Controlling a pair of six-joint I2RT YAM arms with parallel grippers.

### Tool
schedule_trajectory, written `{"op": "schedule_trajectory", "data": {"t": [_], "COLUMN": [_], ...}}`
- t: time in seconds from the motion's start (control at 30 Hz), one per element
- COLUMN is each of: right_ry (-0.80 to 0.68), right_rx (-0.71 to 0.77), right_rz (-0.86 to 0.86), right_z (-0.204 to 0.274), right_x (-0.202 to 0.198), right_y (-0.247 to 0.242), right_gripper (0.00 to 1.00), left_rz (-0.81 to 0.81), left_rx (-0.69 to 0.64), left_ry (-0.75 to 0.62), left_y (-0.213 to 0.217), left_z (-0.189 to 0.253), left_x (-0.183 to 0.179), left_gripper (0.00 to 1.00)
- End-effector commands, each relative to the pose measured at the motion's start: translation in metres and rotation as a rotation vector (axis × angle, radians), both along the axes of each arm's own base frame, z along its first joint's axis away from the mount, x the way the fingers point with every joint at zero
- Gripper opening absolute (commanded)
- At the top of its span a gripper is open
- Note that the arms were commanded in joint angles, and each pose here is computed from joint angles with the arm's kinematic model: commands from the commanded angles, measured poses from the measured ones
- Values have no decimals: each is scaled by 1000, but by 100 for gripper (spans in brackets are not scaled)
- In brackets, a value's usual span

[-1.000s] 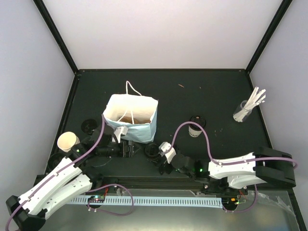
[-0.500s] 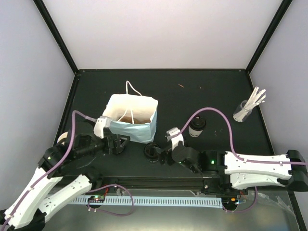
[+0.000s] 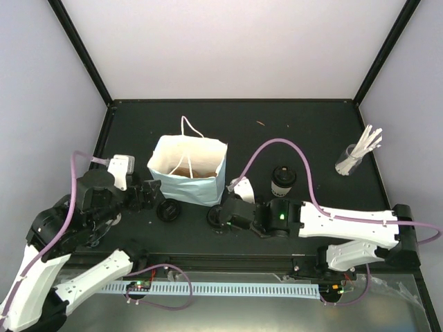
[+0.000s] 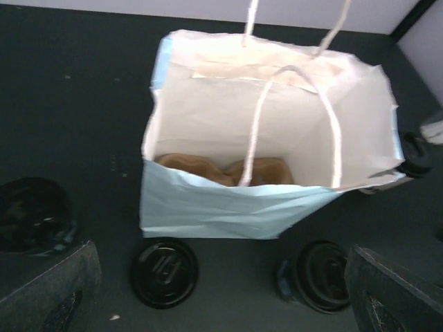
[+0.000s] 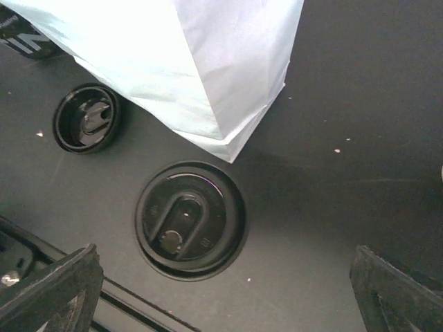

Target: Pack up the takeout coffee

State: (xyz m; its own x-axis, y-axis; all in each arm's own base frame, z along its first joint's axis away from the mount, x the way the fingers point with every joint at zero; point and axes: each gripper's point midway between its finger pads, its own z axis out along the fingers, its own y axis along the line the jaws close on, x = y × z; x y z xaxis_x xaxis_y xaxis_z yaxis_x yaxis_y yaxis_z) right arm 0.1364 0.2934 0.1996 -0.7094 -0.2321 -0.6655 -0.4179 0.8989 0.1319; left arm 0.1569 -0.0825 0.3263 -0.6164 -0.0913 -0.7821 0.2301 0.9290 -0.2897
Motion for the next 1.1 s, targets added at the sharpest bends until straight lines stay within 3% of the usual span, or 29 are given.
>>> {"op": "schedule_trajectory", "data": {"t": [0.0,0.37,0.8,1.07], "right_ry": [124,284,335,339], "right_rx": [10,-140,-178,-211], "right_rz": [-61,-123,-265,-302], "right_z": [2,-44,-63,-71], "right_x": [0,3,8,11], "right_y": [6,51,52,47], "right_gripper": [100,96,86,86], "left_rz": [89,197,174,177], "left_rx": [148,293,296,310], "left_ry": [-27,-87,-108,-107], "left_y": [27,48,43,46], "left_z": [-5,0,-3,-5], "left_x": [8,30,36,34], "left_gripper": [99,99,99,99]}}
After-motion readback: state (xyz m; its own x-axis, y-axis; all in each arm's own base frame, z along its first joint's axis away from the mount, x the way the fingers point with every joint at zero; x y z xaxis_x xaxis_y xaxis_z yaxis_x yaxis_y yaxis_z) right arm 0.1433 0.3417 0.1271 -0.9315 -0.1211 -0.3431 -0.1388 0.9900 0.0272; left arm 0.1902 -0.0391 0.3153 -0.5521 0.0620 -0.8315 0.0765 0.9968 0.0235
